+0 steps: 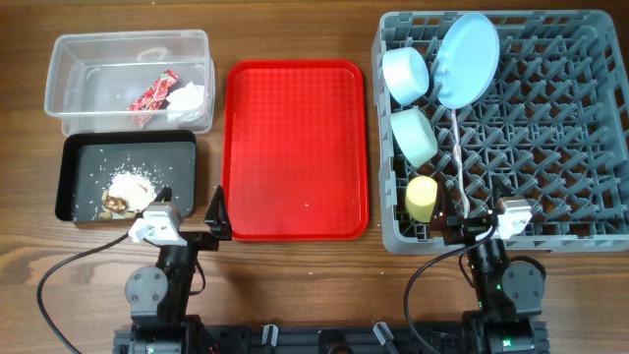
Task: Sort waste into correct bins and load items into the dishwasher rack
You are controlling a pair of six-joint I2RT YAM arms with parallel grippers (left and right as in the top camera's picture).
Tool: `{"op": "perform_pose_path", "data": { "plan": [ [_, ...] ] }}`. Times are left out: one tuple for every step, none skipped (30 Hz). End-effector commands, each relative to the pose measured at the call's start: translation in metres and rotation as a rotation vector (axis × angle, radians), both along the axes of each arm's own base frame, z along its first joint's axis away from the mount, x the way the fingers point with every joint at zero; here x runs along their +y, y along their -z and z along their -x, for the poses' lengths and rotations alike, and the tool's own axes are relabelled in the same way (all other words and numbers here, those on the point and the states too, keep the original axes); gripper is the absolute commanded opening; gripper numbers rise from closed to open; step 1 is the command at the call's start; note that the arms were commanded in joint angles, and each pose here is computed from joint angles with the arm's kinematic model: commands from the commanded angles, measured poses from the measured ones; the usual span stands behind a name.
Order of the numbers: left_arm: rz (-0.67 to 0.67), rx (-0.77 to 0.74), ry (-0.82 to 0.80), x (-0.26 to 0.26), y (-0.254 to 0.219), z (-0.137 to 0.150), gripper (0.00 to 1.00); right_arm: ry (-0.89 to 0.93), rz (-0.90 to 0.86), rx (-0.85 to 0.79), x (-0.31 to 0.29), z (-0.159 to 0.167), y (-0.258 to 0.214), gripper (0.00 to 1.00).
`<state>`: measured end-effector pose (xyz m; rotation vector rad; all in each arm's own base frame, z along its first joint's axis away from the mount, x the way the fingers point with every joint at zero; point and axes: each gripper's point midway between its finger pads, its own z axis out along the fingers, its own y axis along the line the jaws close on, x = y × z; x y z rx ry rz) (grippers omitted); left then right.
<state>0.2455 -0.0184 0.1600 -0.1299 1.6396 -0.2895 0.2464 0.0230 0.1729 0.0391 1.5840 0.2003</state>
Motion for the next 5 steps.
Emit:
{"op": "perform_pose_path", "data": {
  "plan": [
    [-0.003,0.002,-0.007,0.001,0.0017,0.0001,1.0,-0.009,-0.008,-0.013,0.0012,0.0008,-0.0028,1.0],
    [-0.003,0.001,-0.007,0.001,0.0017,0.0001,1.0,-0.009,-0.008,-0.013,0.0012,0.0008,-0.0028,1.0],
    [-0.003,0.002,-0.007,0.001,0.0017,0.0001,1.0,-0.009,-0.008,-0.013,0.0012,0.0008,-0.0028,1.0],
    [-0.003,0.002,-0.007,0.001,0.0017,0.0001,1.0,-0.009,-0.008,-0.013,0.0012,0.0008,-0.0028,1.0],
    [-0.003,0.002,-0.007,0.001,0.0017,0.0001,1.0,-0.009,-0.009,-0.012,0.0012,0.0008,-0.0028,1.0]
  ]
}}
